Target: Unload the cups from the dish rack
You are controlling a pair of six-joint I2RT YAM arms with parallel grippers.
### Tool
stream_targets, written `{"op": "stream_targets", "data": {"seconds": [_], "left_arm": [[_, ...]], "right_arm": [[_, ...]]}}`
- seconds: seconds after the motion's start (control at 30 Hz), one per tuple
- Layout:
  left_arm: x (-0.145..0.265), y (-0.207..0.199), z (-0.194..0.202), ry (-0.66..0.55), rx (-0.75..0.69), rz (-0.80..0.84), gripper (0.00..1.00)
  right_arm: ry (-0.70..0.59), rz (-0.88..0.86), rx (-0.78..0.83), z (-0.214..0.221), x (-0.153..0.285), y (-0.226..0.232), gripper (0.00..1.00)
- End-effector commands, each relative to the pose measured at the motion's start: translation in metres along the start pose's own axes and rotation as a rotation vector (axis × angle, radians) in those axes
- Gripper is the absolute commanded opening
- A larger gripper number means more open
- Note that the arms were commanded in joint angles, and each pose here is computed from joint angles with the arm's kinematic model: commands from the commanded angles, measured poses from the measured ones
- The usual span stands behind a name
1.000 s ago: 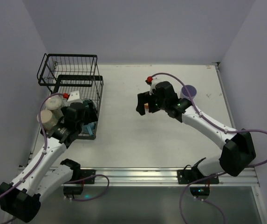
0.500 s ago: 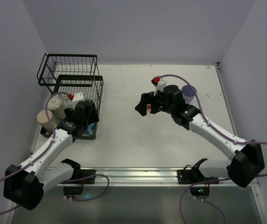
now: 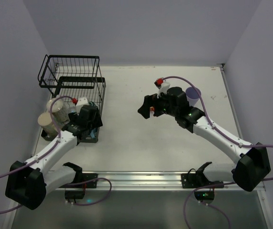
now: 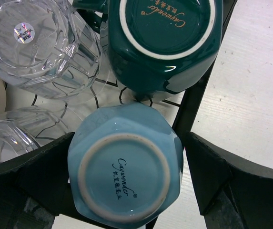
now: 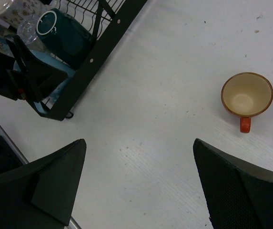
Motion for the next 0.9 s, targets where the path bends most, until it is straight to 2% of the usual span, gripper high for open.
{"op": "stream_targets", "data": {"seconds": [0.0,0.03,0.13,0.2,0.23,0.27,0.47,0.57,0.87], "left_arm": [[-0.006,-0.006,-0.009,-0.067,0.082,0.004,0.97],[-0.006,-0.006,-0.009,-0.069,0.084,0.007,0.95],[-0.003,-0.006,-0.013,-0.090,0.095,0.016,0.80],[-0.001,-0.006,-0.014,-0.099,0.098,0.024,0.61],[0.000,-0.006,-0.014,-0.100,0.097,0.027,0.61],[0.000,-0.005,-0.014,-0.101,0.099,0.031,0.51],[0.008,-0.006,-0.018,-0.109,0.103,0.067,0.25],[0.019,-0.010,-0.031,-0.131,0.106,0.119,0.18],[0.068,-0.011,-0.069,-0.227,0.150,0.266,0.11]], "right_arm": [[-0.034,-0.034,0.003,-0.005,-0.003,0.004,0.96],[-0.032,-0.035,0.003,-0.005,-0.003,0.004,0.96],[-0.027,-0.035,0.001,-0.004,-0.004,0.004,0.95],[-0.027,-0.037,0.002,-0.004,-0.004,0.004,0.95],[-0.026,-0.035,0.002,-0.004,-0.004,0.004,0.95],[-0.029,-0.035,0.002,-0.005,-0.003,0.004,0.95],[-0.048,-0.070,-0.009,-0.010,0.002,0.009,0.96],[-0.058,-0.127,-0.041,-0.013,0.003,0.017,0.96],[-0.127,-0.353,-0.213,-0.015,0.008,0.044,0.96]]}}
Point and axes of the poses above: each gripper's point midway between its finger pads, its own x axis back along the fingers, its own y axis along the line the jaws close on, z = x × y, the point moved 9 cm from there along x, back along the fingers, and after that the axes turned 4 degrees about x, right-handed, at the moved point
